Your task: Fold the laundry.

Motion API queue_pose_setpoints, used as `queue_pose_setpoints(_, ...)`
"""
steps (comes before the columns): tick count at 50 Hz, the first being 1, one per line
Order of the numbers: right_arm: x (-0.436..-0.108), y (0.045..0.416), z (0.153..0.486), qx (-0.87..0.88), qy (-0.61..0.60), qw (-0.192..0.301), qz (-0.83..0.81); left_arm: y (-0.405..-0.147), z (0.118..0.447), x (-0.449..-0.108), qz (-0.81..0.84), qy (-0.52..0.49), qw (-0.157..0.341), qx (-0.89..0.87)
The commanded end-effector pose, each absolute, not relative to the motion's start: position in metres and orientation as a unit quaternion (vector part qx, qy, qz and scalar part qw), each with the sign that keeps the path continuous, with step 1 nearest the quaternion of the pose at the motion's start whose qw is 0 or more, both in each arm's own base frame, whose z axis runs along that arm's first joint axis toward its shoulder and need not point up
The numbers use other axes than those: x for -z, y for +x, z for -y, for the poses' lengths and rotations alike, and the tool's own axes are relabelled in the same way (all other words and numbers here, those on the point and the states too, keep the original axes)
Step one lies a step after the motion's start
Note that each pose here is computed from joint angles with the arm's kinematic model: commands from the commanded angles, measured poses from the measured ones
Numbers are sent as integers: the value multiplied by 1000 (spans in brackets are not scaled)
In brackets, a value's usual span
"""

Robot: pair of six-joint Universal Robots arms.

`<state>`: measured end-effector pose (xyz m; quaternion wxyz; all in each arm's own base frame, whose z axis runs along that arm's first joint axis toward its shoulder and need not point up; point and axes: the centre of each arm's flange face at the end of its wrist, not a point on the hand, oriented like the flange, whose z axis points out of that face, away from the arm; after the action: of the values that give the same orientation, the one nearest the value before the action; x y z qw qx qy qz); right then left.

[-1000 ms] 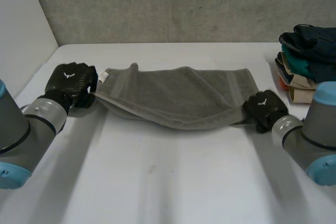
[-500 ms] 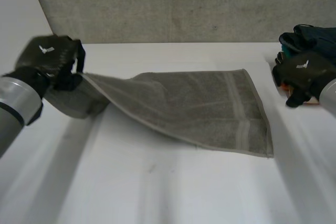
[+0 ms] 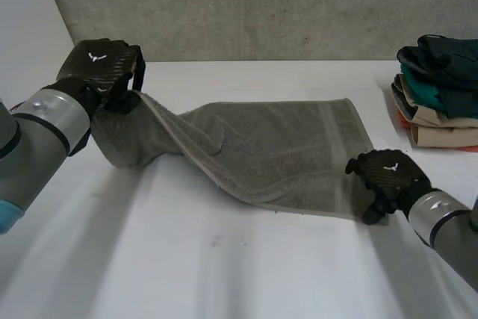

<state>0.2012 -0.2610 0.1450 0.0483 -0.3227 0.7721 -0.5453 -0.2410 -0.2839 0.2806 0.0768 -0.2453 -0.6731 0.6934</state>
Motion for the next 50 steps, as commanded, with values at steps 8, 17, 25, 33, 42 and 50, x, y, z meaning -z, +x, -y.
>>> queue_pose_setpoints(8,-116,205,275,546,-362,25,-755,-242,300,-271,685,-230,59,-688)
queue_pose_setpoints(17,-110,207,287,558,-363,19,-746,-242,300,-269,688,-230,59,-686)
queue_pose_setpoints(25,-105,208,293,564,-377,5,-734,-242,300,-268,689,-231,61,-684)
queue_pose_setpoints(33,-104,209,298,576,-383,-4,-722,-241,299,-267,691,-231,60,-683)
queue_pose_setpoints(42,-109,211,305,588,-382,-8,-713,-241,299,-268,690,-231,59,-684)
queue_pose_setpoints(50,-110,213,315,595,-381,-9,-707,-242,299,-268,690,-231,60,-684)
